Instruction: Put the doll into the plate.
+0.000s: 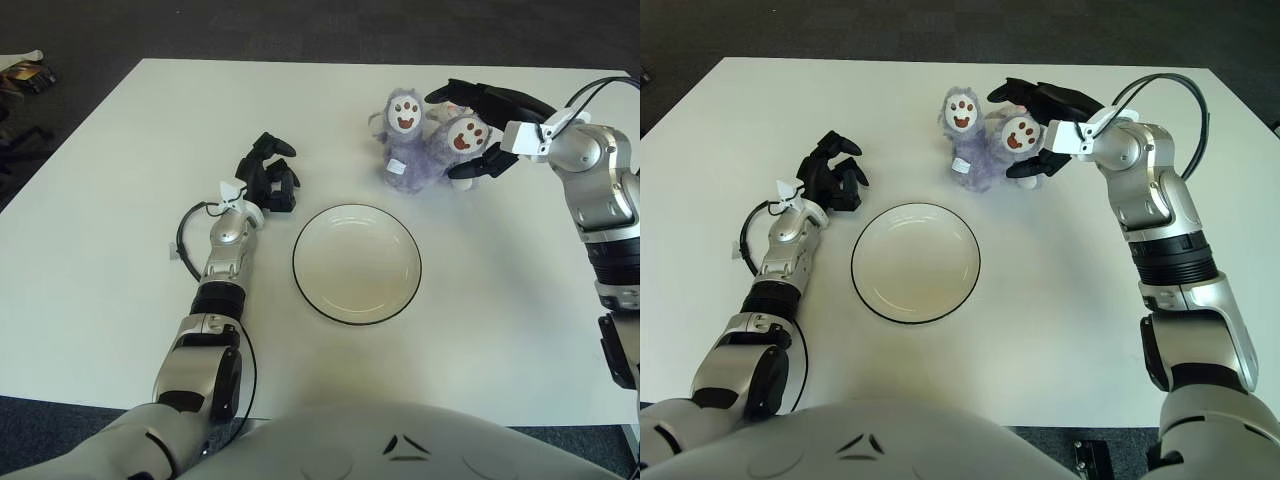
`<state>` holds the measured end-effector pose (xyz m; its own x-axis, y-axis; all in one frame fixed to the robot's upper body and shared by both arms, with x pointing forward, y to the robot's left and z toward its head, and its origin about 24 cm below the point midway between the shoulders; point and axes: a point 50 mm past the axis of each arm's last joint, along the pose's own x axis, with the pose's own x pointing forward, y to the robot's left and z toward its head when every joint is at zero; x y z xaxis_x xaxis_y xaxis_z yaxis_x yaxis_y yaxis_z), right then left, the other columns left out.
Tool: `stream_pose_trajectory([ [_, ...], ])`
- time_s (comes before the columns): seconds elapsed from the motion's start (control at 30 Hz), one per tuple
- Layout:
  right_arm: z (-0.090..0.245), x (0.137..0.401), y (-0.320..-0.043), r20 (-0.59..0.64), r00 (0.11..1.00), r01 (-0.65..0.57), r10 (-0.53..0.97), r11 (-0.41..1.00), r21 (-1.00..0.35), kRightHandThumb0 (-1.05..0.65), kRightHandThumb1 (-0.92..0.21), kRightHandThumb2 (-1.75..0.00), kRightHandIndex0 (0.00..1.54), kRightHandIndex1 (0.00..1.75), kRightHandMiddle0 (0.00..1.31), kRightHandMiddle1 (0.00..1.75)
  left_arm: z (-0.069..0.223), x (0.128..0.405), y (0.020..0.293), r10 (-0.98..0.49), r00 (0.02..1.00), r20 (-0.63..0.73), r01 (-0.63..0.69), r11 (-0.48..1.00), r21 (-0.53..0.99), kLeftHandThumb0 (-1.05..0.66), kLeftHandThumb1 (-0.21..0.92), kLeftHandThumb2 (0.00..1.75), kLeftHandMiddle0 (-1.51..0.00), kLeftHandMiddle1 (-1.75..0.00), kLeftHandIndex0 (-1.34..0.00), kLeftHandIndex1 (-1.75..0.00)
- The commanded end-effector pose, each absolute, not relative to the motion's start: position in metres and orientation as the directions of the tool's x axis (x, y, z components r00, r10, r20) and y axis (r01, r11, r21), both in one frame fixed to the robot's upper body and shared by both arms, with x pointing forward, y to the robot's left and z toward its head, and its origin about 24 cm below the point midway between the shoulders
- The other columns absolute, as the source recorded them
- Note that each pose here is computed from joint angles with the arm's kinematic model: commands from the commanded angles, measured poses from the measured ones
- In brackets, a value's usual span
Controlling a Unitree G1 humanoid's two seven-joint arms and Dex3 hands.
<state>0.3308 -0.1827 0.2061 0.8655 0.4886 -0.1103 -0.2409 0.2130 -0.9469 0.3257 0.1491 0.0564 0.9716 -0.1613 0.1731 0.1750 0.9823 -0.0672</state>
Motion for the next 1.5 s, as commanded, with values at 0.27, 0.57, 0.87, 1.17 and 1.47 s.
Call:
stream_pose_trajectory([
  [0.27,0.2,0.341,-0.172,-0.114,0.838,-0.259,0.534,0.204,-0.944,-0.72,-0.24,-0.92,0.0,0.33,0.0,0.76,0.027,0.313,0.149,-0.154,0.987,0.049,0.158,0.983,-0.094,-0.02,0.16,1.51,-0.77,-1.75,-0.46,-1.74],
  [0.57,0.191,0.348,-0.166,-0.136,0.819,-0.312,0.557,0.233,-0.921,-0.73,-0.24,-0.93,0.0,0.38,0.0,0.82,0.027,0.313,0.149,-0.154,0.987,0.043,0.157,0.982,-0.1,-0.02,0.24,1.43,-0.71,-1.74,-0.4,-1.75],
  [0.87,0.186,0.352,-0.161,-0.183,0.789,-0.39,0.587,0.249,-0.887,-0.78,-0.3,-0.88,0.0,0.15,0.0,0.75,0.028,0.312,0.148,-0.15,0.987,0.05,0.155,0.984,-0.092,-0.02,0.18,1.5,-0.76,-1.75,-0.45,-1.75],
  [1.17,0.185,0.355,-0.154,-0.201,0.768,-0.429,0.608,0.255,-0.866,-0.85,-0.38,-0.8,0.0,0.02,0.0,0.83,0.028,0.311,0.147,-0.156,0.987,0.043,0.16,0.982,-0.097,-0.02,0.23,1.44,-0.72,-1.75,-0.41,-1.75],
  [1.47,0.186,0.363,-0.142,-0.182,0.77,-0.437,0.611,0.298,-0.849,-0.84,-0.4,-0.79,0.06,0.05,0.0,0.84,0.027,0.311,0.147,-0.157,0.986,0.048,0.161,0.982,-0.097,-0.02,0.18,1.5,-0.76,-1.75,-0.45,-1.75],
])
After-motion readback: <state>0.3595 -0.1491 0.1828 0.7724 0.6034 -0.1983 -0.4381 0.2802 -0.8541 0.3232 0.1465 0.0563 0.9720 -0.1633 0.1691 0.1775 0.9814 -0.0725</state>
